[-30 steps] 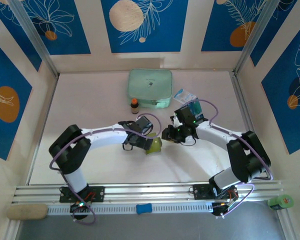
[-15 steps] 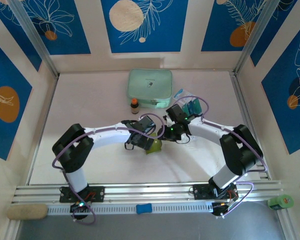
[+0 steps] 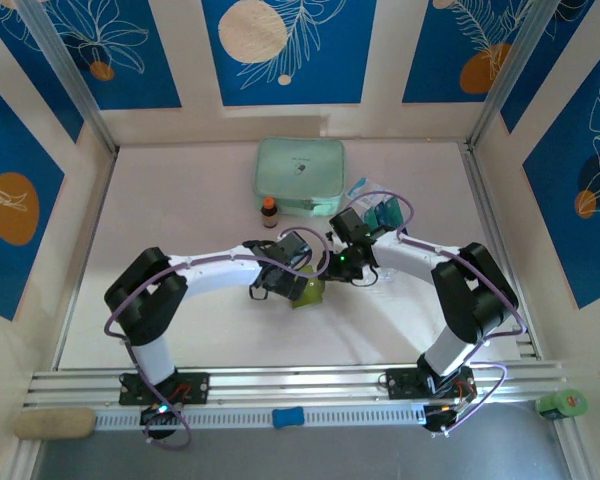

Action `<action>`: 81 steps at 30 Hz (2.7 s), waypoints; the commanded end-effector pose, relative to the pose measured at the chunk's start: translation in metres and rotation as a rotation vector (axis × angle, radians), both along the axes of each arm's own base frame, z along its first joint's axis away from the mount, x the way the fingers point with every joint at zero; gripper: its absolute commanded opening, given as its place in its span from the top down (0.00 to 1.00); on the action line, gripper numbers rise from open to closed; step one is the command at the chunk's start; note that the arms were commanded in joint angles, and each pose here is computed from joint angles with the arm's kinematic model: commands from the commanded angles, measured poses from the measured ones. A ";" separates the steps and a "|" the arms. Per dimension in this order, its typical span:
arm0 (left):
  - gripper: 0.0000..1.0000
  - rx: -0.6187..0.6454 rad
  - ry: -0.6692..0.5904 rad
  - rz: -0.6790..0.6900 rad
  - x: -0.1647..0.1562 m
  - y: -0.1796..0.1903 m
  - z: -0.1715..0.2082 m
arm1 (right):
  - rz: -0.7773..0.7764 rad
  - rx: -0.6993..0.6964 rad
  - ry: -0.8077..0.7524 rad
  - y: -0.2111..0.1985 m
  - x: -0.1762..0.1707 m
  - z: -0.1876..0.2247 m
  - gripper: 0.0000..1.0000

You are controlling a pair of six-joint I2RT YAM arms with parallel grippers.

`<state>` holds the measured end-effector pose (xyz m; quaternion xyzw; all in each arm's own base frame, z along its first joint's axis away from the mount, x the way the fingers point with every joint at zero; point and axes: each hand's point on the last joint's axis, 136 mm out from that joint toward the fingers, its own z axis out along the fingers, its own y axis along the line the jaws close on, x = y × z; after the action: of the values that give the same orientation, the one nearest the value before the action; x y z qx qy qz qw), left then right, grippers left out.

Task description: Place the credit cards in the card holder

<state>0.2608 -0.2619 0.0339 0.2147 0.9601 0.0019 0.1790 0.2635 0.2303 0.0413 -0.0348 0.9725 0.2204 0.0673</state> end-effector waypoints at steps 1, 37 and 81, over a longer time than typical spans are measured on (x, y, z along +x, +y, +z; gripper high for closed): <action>0.00 0.105 0.063 -0.022 -0.014 0.017 -0.022 | 0.004 0.000 -0.013 0.000 0.004 0.007 0.75; 0.00 0.094 0.070 -0.023 -0.015 0.015 -0.023 | -0.016 0.035 -0.019 -0.001 0.008 0.015 0.94; 0.00 0.086 0.067 -0.025 -0.015 0.014 -0.021 | 0.062 0.105 0.092 0.038 -0.021 -0.013 1.00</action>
<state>0.2607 -0.2629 0.0332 0.2155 0.9599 0.0011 0.1792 0.2555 0.2662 0.0382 -0.0552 0.9592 0.2731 0.0475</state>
